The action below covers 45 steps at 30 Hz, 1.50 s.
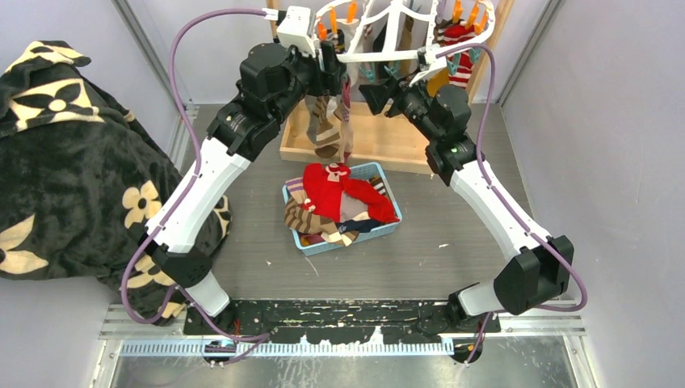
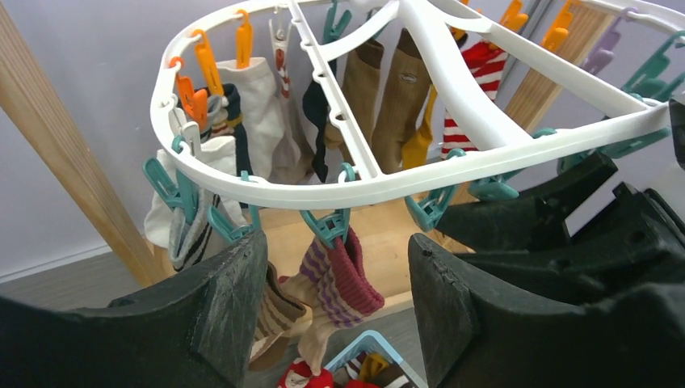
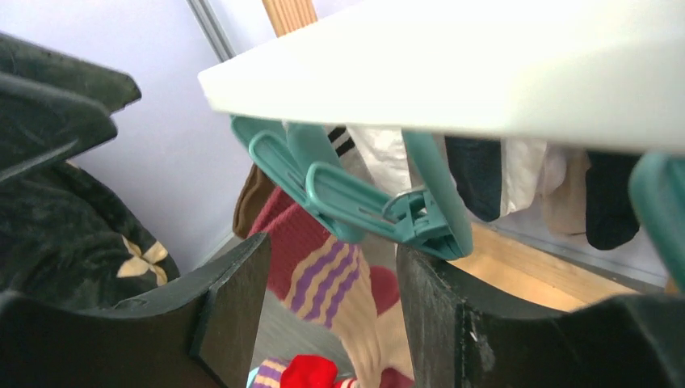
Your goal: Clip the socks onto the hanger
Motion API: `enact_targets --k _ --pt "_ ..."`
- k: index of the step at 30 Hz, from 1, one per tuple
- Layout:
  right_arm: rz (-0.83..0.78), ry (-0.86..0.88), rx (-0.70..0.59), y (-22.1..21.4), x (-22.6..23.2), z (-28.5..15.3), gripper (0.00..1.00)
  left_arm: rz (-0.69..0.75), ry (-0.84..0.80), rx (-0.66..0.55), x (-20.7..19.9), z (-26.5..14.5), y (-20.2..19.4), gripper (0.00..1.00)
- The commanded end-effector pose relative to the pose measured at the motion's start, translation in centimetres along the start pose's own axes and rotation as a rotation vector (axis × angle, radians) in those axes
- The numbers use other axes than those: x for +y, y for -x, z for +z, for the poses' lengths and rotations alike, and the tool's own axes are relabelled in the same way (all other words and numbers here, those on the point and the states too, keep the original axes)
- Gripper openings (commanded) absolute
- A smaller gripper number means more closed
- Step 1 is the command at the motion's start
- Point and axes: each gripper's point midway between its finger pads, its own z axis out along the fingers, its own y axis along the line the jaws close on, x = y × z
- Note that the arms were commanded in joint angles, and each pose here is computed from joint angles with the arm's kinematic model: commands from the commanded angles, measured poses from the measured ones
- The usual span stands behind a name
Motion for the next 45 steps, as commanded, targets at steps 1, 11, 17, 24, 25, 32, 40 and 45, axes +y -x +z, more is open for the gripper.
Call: enact_targets --k 1,11,17,24,25,32,40,45 --pt "-0.017 0.049 -0.17 4.8 0.9 0.1 0.64 -0.043 -0.047 -0.064 -0.8 -2.3 3.2 0.65" --pt "0.003 0.065 -0.238 5.4 0.7 0.3 0.6 -0.053 -0.068 -0.051 -1.1 -2.7 3.2 0.65" --pt "0.033 0.128 -0.248 5.6 1.9 0.1 0.45 -0.059 -0.075 -0.04 -1.3 -2.9 3.0 0.65" --pt "0.051 0.148 -0.264 5.8 2.9 -0.8 0.3 -0.061 -0.081 -0.033 -1.5 -3.3 2.8 0.65" --pt "0.046 0.148 -0.263 5.8 3.1 -0.9 0.29 -0.064 -0.082 -0.033 -1.6 -3.3 2.9 0.65" --pt "0.015 0.146 -0.257 5.4 4.4 -1.1 0.24 -0.085 -0.091 -0.022 -2.0 -3.5 2.8 0.65" --pt "-0.04 0.138 -0.247 5.0 7.2 -0.5 0.22 -0.159 -0.108 0.035 -3.2 -3.7 1.8 0.76" --pt "-0.04 0.16 -0.238 4.8 8.5 0.7 0.22 -0.224 -0.123 0.033 -4.0 -3.2 2.6 0.84"
